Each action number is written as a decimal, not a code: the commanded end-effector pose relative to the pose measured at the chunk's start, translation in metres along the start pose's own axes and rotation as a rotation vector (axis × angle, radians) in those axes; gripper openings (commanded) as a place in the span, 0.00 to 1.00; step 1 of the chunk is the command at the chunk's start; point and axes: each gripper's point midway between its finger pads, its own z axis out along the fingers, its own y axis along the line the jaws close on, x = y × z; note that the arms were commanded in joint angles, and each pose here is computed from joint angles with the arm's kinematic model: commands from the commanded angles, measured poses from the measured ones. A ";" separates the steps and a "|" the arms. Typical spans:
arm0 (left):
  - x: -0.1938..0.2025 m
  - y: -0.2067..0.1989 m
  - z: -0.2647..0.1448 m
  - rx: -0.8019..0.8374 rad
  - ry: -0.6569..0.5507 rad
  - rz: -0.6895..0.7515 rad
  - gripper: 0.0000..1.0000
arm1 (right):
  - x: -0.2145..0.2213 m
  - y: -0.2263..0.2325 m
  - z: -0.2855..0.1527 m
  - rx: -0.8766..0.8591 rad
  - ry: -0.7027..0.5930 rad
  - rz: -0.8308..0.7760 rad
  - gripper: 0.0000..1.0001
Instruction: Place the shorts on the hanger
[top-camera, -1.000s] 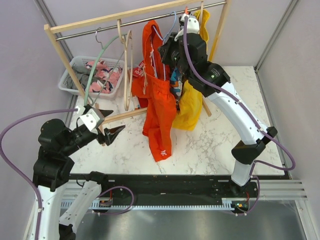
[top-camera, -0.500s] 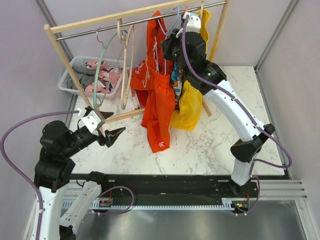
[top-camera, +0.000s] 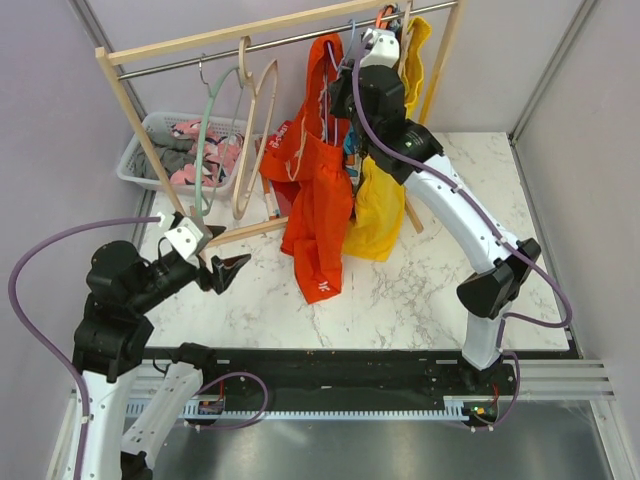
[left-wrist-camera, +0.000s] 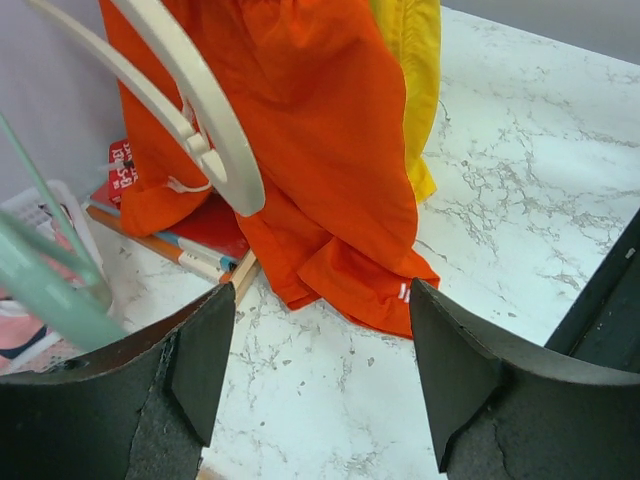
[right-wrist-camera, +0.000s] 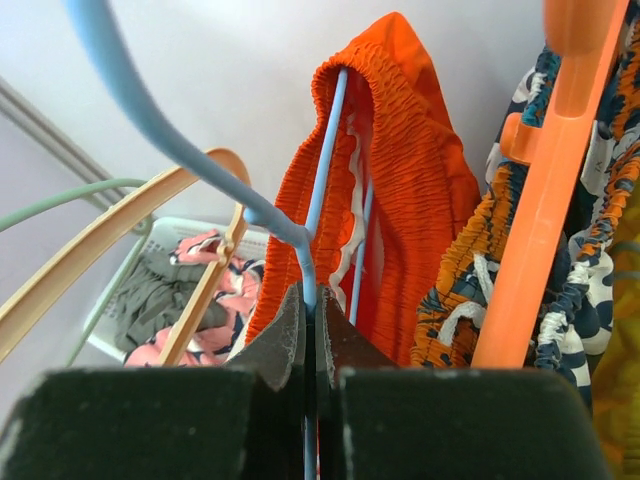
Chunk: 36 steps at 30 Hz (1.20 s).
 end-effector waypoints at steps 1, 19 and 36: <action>0.010 0.009 0.003 -0.066 0.021 -0.108 0.77 | -0.025 -0.038 0.016 0.083 -0.089 0.012 0.00; 0.018 0.027 -0.013 -0.231 -0.018 -0.251 0.83 | -0.067 0.005 -0.075 -0.248 -0.072 0.013 0.94; 0.031 0.000 -0.075 -0.341 0.097 -0.025 0.99 | -0.055 -0.017 -0.192 -0.409 -0.062 -0.252 0.98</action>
